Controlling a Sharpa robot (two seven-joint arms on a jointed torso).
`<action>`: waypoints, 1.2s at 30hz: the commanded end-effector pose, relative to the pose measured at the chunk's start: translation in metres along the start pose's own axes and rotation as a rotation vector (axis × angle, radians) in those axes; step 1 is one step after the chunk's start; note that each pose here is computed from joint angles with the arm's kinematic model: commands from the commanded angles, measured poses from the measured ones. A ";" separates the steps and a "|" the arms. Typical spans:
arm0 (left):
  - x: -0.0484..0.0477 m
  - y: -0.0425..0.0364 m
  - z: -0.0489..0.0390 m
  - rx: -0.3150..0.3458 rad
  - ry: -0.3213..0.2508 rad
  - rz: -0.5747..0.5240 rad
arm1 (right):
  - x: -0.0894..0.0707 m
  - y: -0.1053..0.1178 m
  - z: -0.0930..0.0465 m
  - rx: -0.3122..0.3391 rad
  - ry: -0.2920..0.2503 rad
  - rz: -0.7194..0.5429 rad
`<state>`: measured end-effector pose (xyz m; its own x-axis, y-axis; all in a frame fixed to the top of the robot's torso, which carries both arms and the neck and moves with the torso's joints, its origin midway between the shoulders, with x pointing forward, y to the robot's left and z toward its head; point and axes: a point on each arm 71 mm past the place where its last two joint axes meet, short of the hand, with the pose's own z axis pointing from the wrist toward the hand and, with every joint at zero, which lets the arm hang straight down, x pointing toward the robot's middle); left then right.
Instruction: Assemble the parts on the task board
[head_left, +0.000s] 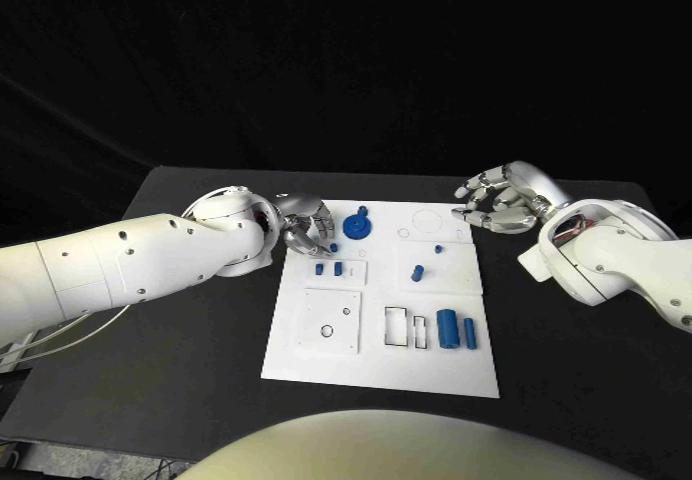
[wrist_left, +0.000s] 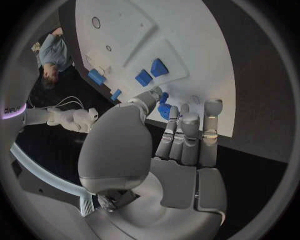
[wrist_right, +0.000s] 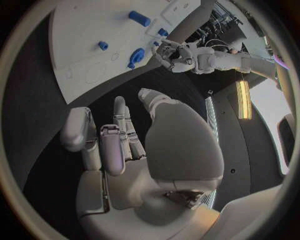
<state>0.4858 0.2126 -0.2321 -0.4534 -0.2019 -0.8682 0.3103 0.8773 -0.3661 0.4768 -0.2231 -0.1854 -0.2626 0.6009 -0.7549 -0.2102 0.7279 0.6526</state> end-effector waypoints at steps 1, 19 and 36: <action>-0.0062 0.0031 -0.0055 0.032 -0.028 -0.184 | 0.006 0.000 0.000 -0.031 0.095 -0.127; -0.0353 0.0281 -0.0342 0.093 -0.256 -1.116 | 0.027 0.005 0.008 -0.123 0.213 -0.582; -0.0391 0.0186 -0.0416 0.164 -0.321 -1.242 | 0.057 0.009 0.016 -0.144 0.230 -0.611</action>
<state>0.4742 0.2545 -0.1950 -0.3198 -0.9475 0.0059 -0.0887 0.0237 -0.9958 0.4743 -0.1782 -0.2232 -0.2625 0.0222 -0.9647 -0.5015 0.8510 0.1561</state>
